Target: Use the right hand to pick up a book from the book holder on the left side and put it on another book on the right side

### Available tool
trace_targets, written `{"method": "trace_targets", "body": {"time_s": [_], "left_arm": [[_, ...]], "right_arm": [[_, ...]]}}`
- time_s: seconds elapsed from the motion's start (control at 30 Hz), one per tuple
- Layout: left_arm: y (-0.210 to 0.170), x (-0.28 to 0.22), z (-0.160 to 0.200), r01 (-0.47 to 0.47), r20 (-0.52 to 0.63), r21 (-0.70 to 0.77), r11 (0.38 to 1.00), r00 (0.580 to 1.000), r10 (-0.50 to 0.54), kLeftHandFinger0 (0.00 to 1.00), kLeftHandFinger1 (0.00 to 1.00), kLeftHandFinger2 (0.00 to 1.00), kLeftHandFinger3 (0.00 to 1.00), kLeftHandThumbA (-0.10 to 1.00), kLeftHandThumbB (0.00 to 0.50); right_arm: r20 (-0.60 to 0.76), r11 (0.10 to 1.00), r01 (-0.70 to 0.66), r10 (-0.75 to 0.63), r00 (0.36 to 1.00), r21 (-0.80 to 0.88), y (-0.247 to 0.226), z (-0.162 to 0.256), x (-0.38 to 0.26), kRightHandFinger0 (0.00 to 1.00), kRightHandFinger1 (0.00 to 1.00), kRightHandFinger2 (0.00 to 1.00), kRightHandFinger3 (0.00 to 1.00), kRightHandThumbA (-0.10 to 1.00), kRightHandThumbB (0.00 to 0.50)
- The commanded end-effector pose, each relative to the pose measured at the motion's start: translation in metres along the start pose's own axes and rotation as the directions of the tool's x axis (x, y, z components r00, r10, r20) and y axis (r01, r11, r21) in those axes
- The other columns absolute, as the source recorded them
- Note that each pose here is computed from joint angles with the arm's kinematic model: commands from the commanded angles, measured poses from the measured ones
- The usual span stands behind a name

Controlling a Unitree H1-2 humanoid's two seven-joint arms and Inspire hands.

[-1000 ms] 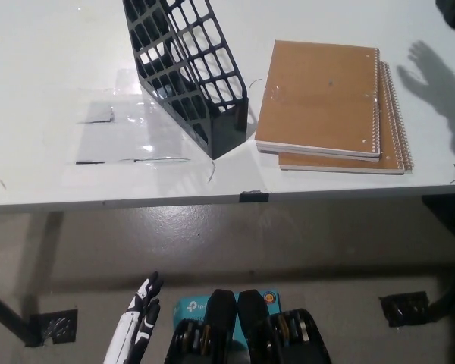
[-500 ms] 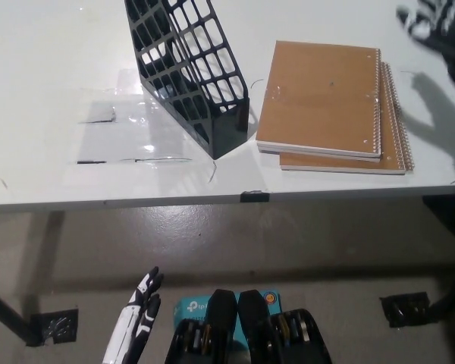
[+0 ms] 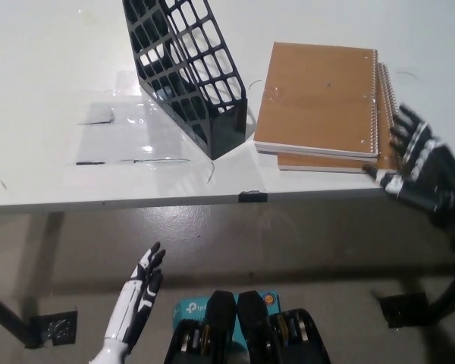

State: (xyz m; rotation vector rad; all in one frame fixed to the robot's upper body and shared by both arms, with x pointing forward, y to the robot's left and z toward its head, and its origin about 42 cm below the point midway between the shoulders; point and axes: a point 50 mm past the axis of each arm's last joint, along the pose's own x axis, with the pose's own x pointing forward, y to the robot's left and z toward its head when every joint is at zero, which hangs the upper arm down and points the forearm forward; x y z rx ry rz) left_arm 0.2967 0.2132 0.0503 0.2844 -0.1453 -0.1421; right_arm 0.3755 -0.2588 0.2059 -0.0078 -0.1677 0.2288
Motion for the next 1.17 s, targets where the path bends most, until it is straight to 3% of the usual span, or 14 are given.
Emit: {"method": "trace_targets", "body": {"time_s": [0.0,0.03,0.27,0.4,0.47,0.6,0.7,1.13], "left_arm": [[0.02,0.029,0.021,-0.062,0.11,-0.001,0.998,0.992,0.061,0.99,1.0,1.0,1.0,1.0,0.177],[0.02,0.028,0.02,-0.06,0.11,-0.002,0.998,0.992,0.06,0.99,1.0,1.0,1.0,1.0,0.178],[0.022,0.024,0.019,-0.054,0.105,0.0,0.999,0.993,0.053,0.99,1.0,1.0,1.0,1.0,0.182],[0.02,0.022,0.017,-0.054,0.099,-0.003,0.999,0.994,0.054,0.99,1.0,1.0,1.0,1.0,0.187],[0.018,0.017,0.016,-0.053,0.094,0.001,0.999,0.994,0.053,0.99,1.0,1.0,1.0,1.0,0.184],[0.019,0.007,0.013,-0.043,0.079,0.012,0.999,0.996,0.042,0.98,1.0,1.0,1.0,1.0,0.178],[0.019,0.0,0.012,-0.041,0.068,0.014,0.999,0.997,0.04,0.98,1.0,1.0,1.0,1.0,0.183],[0.015,-0.01,0.008,-0.022,0.051,0.021,1.0,0.998,0.021,0.99,1.0,1.0,1.0,1.0,0.194]], "right_arm": [[0.421,0.975,-0.039,0.129,0.898,-0.217,0.054,0.063,-0.049,1.0,1.0,1.0,1.0,0.75,0.154],[0.377,0.972,0.011,0.081,0.923,-0.236,0.054,0.032,-0.048,1.0,1.0,1.0,1.0,0.74,0.151],[0.163,0.967,0.087,-0.048,0.985,-0.24,0.053,-0.065,-0.053,1.0,1.0,1.0,1.0,0.68,0.129],[0.091,0.963,0.083,-0.061,0.994,-0.258,0.049,-0.091,-0.054,1.0,1.0,1.0,1.0,0.63,0.095],[0.036,0.958,0.074,-0.067,0.997,-0.277,0.047,-0.105,-0.058,1.0,1.0,1.0,1.0,0.67,0.11],[-0.033,0.952,0.045,-0.058,0.998,-0.303,0.045,-0.127,-0.069,1.0,1.0,1.0,1.0,0.67,0.116],[-0.054,0.954,0.038,-0.057,0.997,-0.296,0.047,-0.136,-0.076,1.0,1.0,1.0,1.0,0.6,0.112],[-0.071,0.95,0.022,-0.046,0.996,-0.31,0.048,-0.144,-0.094,1.0,1.0,1.0,1.0,0.58,0.124]]}}
